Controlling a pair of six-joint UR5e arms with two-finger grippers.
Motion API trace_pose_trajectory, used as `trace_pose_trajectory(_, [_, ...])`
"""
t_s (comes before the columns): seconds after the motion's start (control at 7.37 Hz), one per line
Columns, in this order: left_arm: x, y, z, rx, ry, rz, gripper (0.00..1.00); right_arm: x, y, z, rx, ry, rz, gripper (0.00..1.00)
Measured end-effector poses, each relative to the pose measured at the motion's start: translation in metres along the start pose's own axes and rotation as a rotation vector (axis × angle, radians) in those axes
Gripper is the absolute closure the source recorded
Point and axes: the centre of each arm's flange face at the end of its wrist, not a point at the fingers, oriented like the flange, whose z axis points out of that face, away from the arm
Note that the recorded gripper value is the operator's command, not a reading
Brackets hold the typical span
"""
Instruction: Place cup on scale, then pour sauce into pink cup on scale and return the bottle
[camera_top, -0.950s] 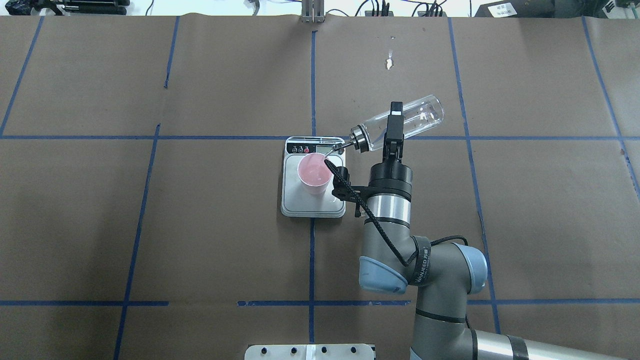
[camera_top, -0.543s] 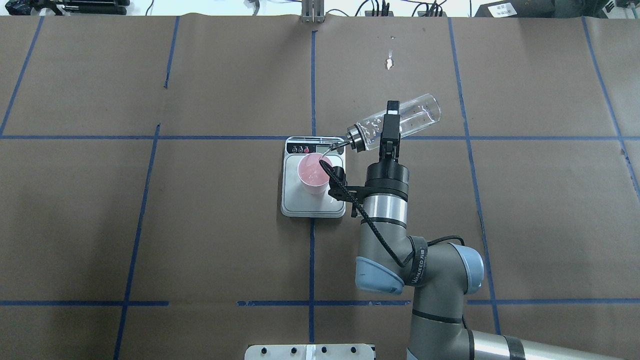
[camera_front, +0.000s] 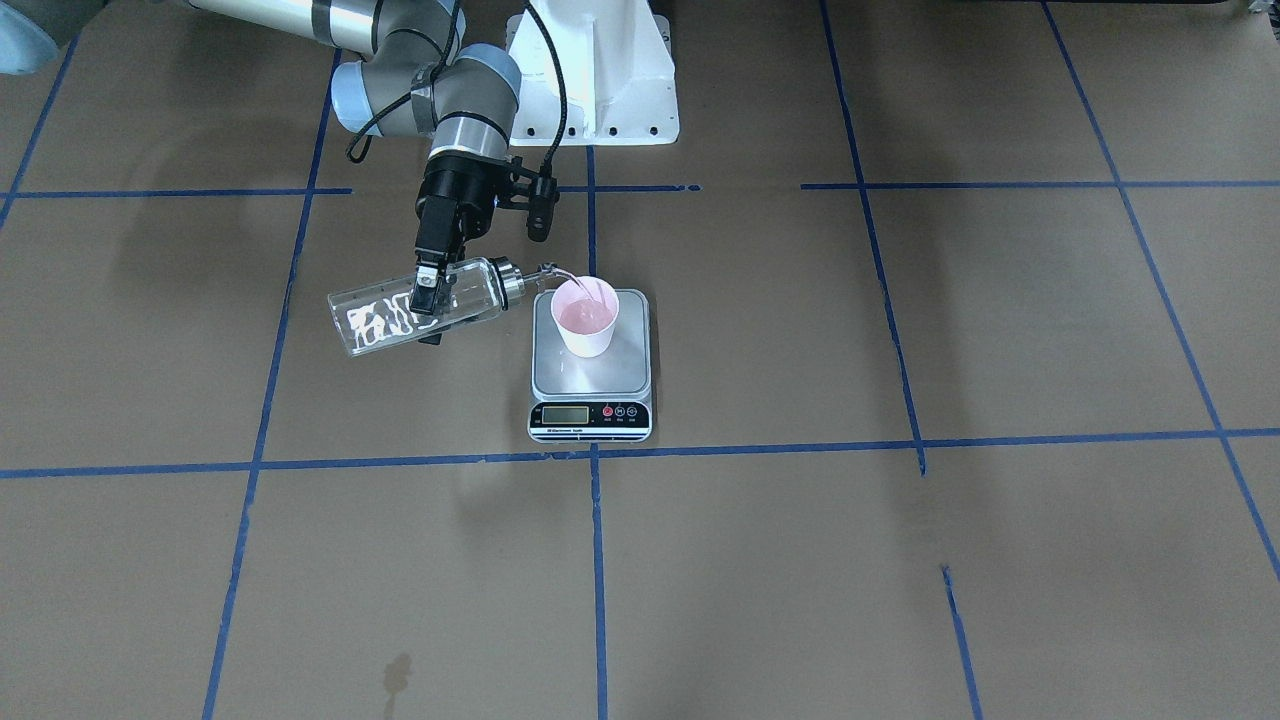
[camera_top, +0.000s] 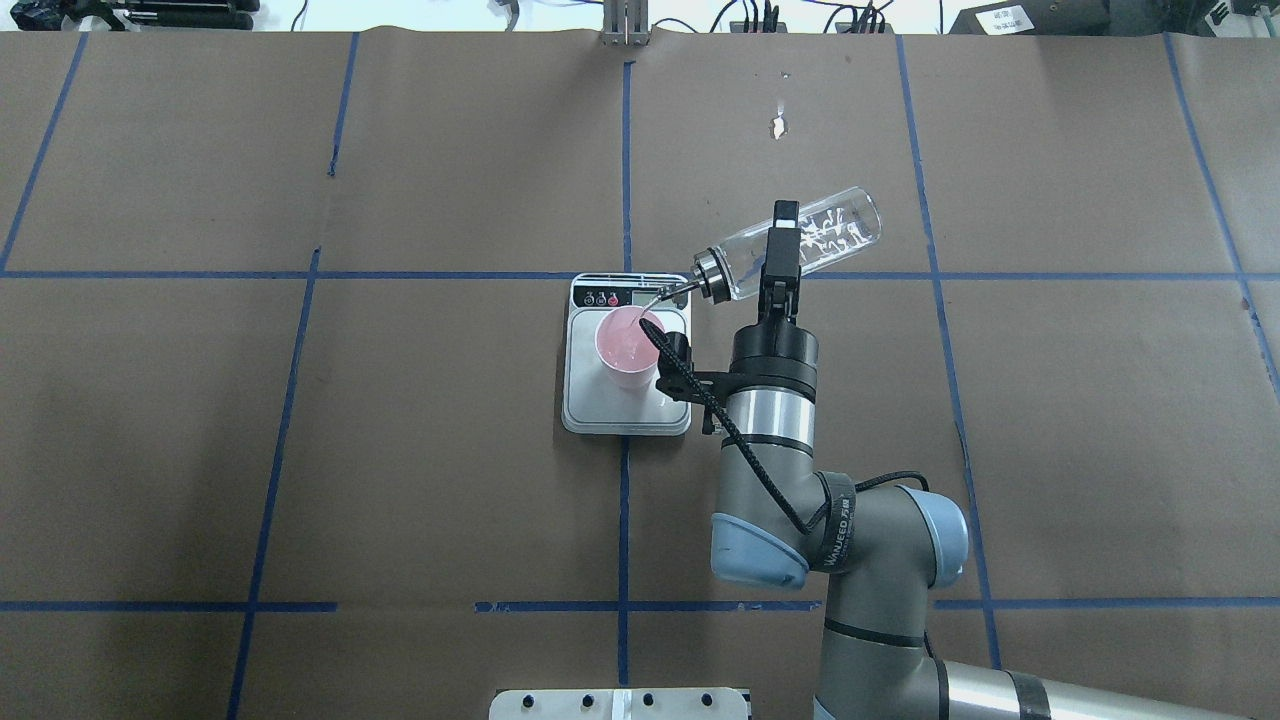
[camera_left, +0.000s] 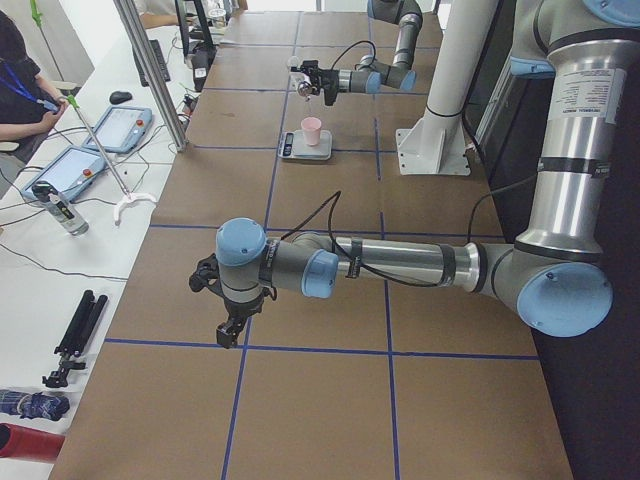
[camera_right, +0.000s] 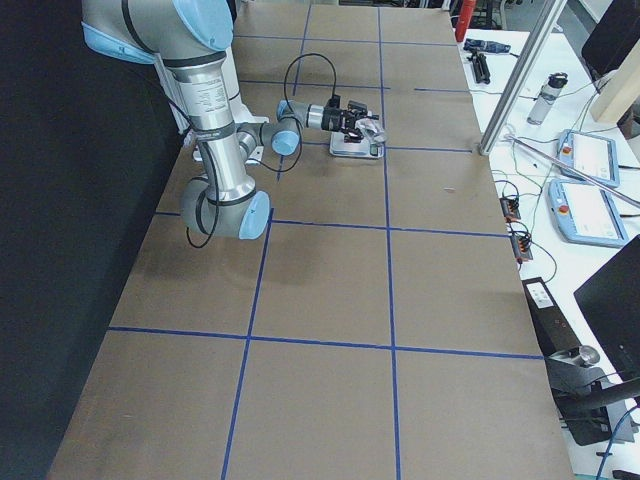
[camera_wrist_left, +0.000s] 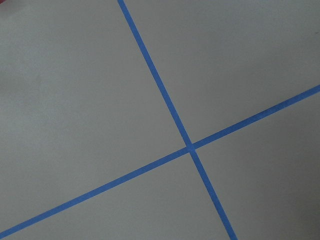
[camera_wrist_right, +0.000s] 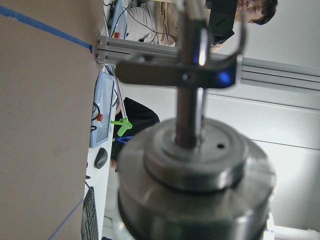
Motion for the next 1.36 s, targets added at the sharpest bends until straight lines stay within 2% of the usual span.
trace_pose_trajectory(0.95, [-0.0002, 0.0001, -0.0005, 0.002, 0.001, 0.000, 0.00, 0.0009, 0.0011, 0.0001, 0.001, -0.002, 0.023, 1.00])
trace_pose_trajectory(1.36, [-0.0001, -0.0010, -0.0011, 0.003, 0.001, 0.001, 0.00, 0.0010, 0.0010, -0.0001, 0.002, -0.005, 0.059, 1.00])
